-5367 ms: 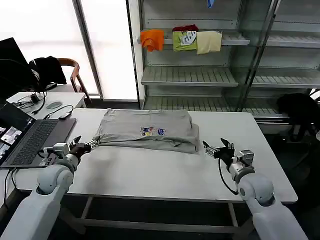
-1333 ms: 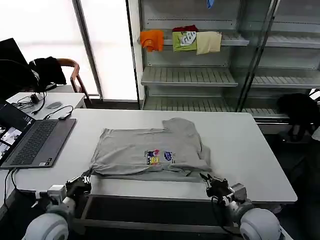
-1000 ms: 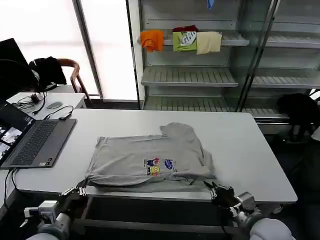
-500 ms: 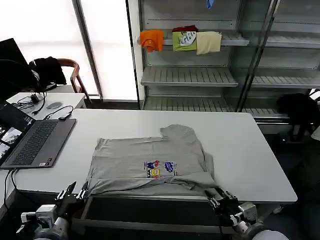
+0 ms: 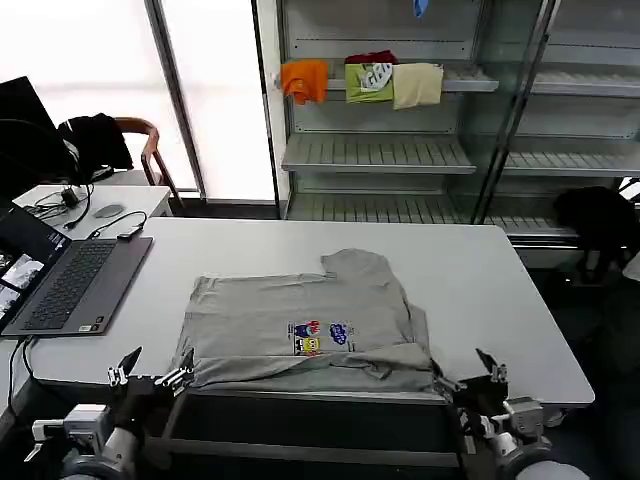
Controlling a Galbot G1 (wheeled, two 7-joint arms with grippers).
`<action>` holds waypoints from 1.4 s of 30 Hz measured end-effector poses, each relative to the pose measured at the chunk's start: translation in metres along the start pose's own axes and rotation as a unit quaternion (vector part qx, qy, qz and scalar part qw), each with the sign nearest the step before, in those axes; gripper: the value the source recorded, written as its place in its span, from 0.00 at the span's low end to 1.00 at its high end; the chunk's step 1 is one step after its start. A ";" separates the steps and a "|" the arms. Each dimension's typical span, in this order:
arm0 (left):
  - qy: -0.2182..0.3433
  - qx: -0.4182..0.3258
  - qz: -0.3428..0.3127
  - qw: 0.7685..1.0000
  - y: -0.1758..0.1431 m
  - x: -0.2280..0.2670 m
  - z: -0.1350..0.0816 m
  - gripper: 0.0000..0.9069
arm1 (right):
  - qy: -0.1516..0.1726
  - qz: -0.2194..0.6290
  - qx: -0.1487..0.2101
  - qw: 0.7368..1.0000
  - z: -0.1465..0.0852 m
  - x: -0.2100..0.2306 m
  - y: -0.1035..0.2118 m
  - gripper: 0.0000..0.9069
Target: Fold and organize the clothes.
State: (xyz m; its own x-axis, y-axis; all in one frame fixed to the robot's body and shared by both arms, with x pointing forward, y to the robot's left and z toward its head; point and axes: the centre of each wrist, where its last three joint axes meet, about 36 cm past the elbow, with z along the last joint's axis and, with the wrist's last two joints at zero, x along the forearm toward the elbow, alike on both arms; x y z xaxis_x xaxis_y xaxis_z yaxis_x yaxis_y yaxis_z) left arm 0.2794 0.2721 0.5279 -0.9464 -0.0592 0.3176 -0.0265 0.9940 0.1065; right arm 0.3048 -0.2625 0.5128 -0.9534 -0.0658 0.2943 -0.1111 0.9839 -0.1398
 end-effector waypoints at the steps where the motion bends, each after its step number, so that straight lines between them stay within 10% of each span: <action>1: -0.009 0.000 0.002 1.000 0.001 -0.003 -0.003 1.00 | -0.011 -0.005 -0.001 1.000 -0.004 -0.003 -0.001 1.00; 16: -0.065 0.022 0.052 0.996 0.043 -0.103 -0.018 1.00 | -0.090 -0.080 -0.020 0.993 -0.042 -0.136 -0.012 1.00; 42: 0.040 0.029 0.057 0.997 0.079 -0.273 -0.021 1.00 | 0.067 -0.095 0.013 0.993 -0.070 -0.369 0.016 1.00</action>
State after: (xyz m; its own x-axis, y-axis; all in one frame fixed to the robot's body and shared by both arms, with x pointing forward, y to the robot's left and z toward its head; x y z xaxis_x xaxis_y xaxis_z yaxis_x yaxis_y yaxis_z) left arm 0.5421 0.3652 0.4692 -0.9153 0.0502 0.3995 0.0597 0.9982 0.0113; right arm 0.6745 -0.2114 0.4678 -0.8686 -0.2257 0.4412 -0.2947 0.9510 -0.0937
